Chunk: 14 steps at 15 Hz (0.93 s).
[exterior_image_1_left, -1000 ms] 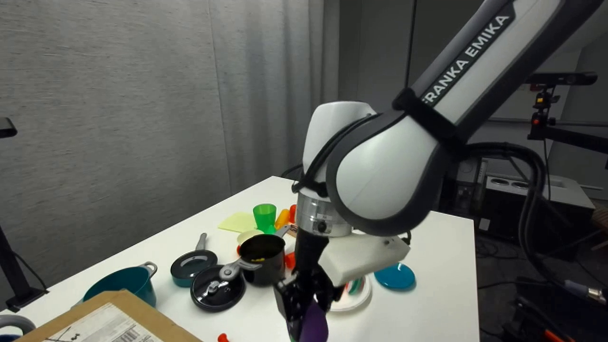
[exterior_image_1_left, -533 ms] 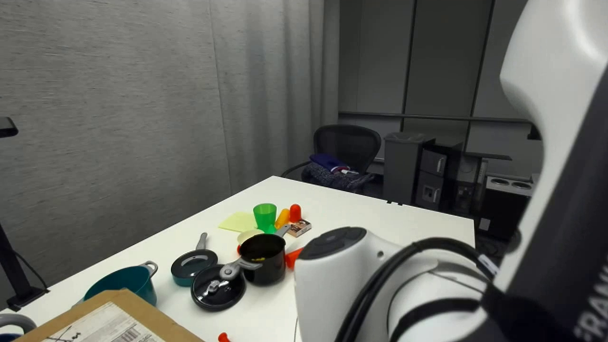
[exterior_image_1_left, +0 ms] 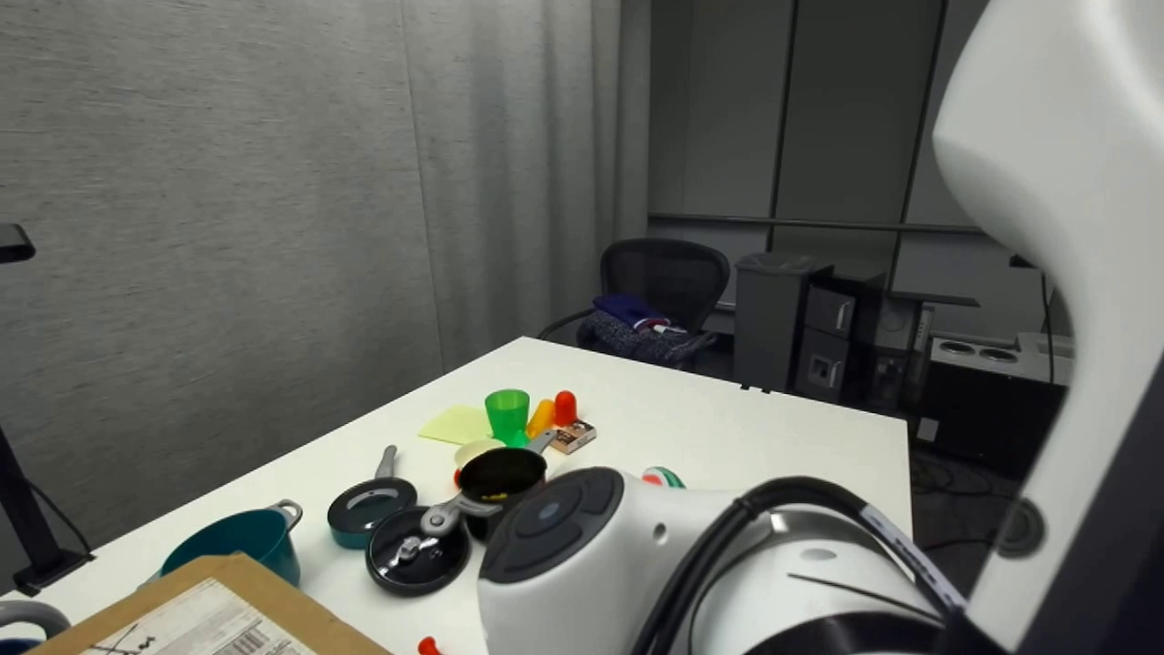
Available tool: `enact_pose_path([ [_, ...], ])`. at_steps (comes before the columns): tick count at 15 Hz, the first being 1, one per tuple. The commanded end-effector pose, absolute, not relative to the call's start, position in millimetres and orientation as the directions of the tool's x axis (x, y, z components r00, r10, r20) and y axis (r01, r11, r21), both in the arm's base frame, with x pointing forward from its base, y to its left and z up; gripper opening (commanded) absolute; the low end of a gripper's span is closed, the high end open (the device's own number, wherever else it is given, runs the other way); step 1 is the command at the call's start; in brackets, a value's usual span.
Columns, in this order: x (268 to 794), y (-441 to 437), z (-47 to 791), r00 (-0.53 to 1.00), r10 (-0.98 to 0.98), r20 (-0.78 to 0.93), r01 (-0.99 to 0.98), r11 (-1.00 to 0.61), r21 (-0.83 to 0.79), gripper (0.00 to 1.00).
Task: Pick the stuffed fruits on the tray and put them on the plate
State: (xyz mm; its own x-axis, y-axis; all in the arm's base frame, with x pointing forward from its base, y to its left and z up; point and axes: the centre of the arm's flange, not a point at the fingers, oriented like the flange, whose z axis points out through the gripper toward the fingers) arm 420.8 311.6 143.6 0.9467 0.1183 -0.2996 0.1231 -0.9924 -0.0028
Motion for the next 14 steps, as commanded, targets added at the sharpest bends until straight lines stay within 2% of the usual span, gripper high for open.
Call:
enact_pose_path([
  [1,417.7,299.7,145.2,0.95,0.122,-0.288,0.154,-0.984,0.09,0.36],
  [4,433.8,283.0,156.8,0.97,0.082,-0.229,0.104,-0.991,0.084,0.12],
  [6,443.8,273.8,166.2,0.977,0.066,-0.203,0.08,-0.995,0.06,0.0],
  [14,462.6,263.6,197.0,0.992,0.061,-0.114,0.06,-0.998,-0.014,0.01],
])
